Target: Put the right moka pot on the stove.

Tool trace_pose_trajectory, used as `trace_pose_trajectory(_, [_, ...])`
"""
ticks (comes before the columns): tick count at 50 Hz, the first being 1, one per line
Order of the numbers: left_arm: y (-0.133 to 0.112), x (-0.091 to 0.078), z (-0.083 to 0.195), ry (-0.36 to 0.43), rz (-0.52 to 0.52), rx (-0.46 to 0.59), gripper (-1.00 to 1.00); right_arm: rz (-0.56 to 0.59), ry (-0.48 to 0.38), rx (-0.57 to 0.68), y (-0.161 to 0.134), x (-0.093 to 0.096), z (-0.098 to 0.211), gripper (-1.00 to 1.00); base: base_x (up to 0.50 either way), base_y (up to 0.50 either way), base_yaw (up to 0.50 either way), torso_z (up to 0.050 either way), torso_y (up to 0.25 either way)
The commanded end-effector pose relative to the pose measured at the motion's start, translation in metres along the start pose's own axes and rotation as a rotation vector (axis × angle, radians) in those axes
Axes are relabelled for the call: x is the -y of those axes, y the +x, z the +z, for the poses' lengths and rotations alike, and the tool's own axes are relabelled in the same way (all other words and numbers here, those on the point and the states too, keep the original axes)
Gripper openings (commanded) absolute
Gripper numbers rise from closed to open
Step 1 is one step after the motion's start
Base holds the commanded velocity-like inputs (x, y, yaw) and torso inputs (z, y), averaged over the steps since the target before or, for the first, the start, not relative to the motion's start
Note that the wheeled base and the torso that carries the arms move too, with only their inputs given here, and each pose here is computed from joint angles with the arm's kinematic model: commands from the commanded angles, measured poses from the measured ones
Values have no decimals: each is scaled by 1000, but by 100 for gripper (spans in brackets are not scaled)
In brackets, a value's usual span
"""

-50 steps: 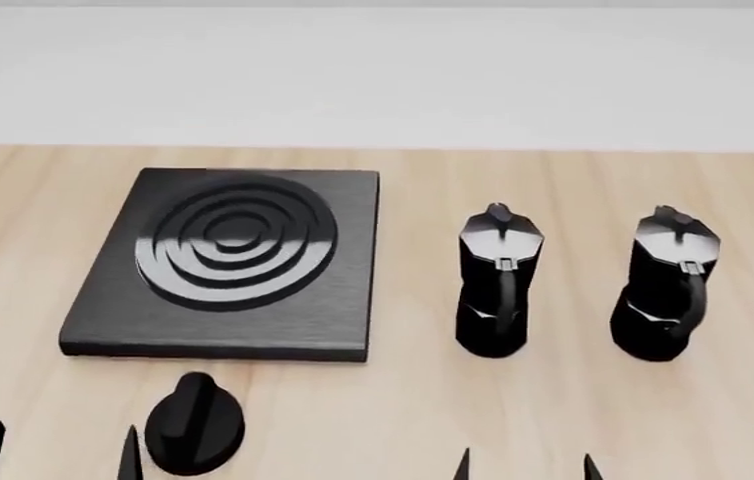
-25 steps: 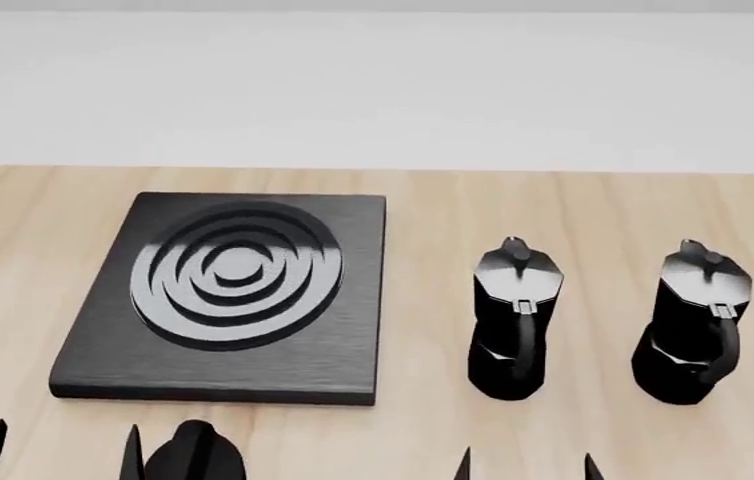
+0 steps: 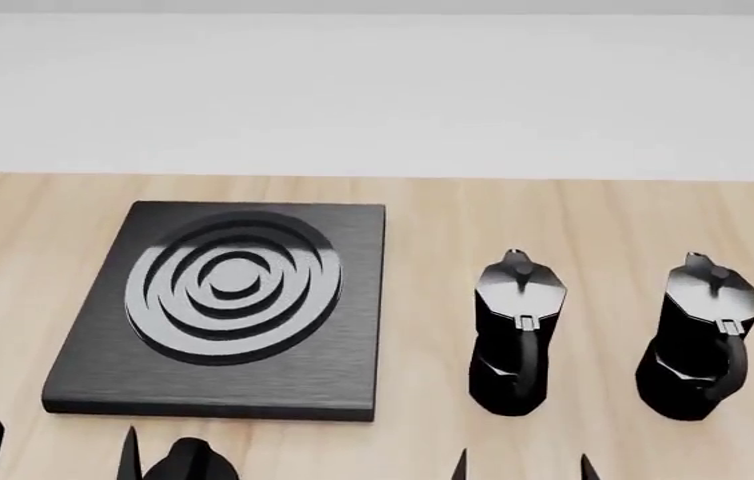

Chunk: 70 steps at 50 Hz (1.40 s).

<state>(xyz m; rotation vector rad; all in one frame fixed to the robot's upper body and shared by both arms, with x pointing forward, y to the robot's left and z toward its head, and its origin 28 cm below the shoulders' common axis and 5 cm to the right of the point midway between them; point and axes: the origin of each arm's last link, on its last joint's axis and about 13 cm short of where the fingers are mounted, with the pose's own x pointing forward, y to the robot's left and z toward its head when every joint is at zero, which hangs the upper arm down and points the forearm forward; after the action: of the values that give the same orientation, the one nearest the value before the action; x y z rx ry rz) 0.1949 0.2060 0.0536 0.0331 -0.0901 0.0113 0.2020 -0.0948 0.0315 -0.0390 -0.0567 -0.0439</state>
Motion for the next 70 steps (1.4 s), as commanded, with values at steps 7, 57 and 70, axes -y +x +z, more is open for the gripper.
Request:
trace_pose_trajectory(7, [-5,-3,10,7,3,-3,100,-29,12,3,-2,3,9,100,119,0,0,0,0])
trace_pose_trajectory(57, [-36,-10,95,81,-20,137,100,-20,-23,52,-25,8,75,100,0,0,0,0,0])
trace_pose_trajectory(70, [-36,-10,95,81,-20,137,100,-20,-23,52,-25,8,75,100,0,0,0,0,0])
